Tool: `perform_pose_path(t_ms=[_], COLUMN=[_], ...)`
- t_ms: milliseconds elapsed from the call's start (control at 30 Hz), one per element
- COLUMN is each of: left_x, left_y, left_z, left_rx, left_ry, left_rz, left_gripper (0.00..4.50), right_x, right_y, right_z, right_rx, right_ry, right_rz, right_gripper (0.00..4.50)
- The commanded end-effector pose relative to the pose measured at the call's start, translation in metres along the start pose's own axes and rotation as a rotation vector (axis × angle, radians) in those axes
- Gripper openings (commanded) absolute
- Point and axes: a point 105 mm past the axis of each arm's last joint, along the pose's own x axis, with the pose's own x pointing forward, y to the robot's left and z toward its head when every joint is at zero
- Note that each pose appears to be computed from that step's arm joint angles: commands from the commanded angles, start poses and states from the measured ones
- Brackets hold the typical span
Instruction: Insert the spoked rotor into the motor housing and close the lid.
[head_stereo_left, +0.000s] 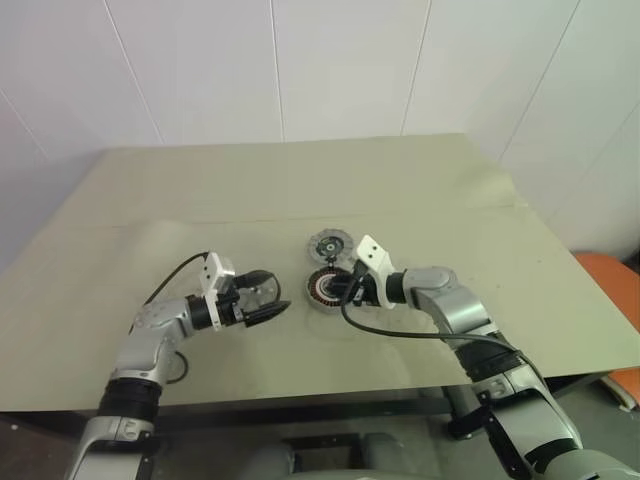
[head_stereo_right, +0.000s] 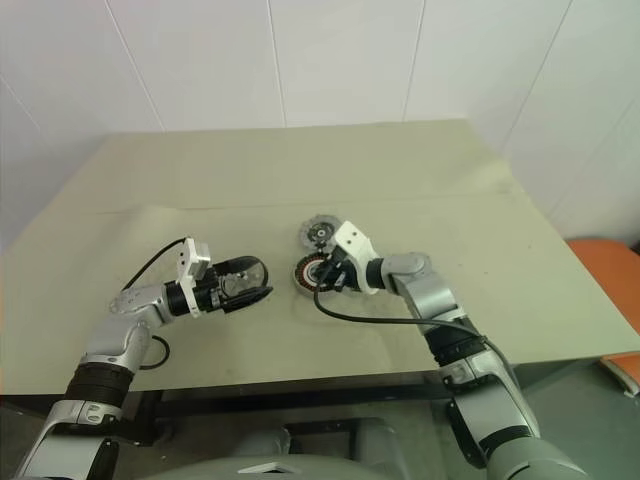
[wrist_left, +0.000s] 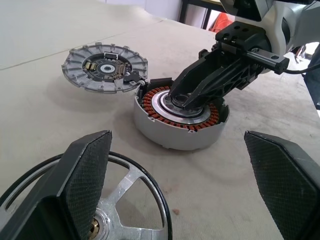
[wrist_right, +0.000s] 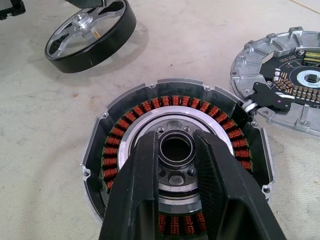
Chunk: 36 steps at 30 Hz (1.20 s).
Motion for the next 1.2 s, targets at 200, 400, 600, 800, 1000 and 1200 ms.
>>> perform_pose_path(t_ms=[200, 400, 600, 800, 1000, 1200], left_x=[-0.0008, 0.0005, 0.0002, 0.0000, 0.0009, 0.0016], left_y=[0.0010, 0.0000, -0.0002, 0.0004, 0.0010, 0.0014], left_z=[0.0104, 0.0111, 0.0113, 0.0111, 0.0106, 0.0105], left_rx=[0.053, 0.054, 0.055, 0.054, 0.054, 0.056], left_ry=[-0.015, -0.015, -0.014, -0.013, -0.011, -0.010], left_rz=[-0.004, -0.005, -0.005, -0.005, -0.009, -0.009], left_gripper=[4.50, 4.50, 4.50, 4.50, 4.50, 4.50], right_x=[0.0048, 0.0056, 0.0057, 0.0015, -0.0018, 0.0007], right_y=[0.0052, 0.0051, 0.0059, 0.0020, -0.0009, 0.0014], right_z=[-0.0171, -0.0172, -0.0180, -0.0202, -0.0218, -0.0208], right_rx=[0.037, 0.043, 0.047, 0.047, 0.045, 0.047], right_ry=[0.057, 0.056, 0.056, 0.065, 0.072, 0.067], right_rz=[0.012, 0.010, 0.011, 0.005, -0.001, 0.004], right_gripper=[0.68, 0.68, 0.68, 0.68, 0.68, 0.68])
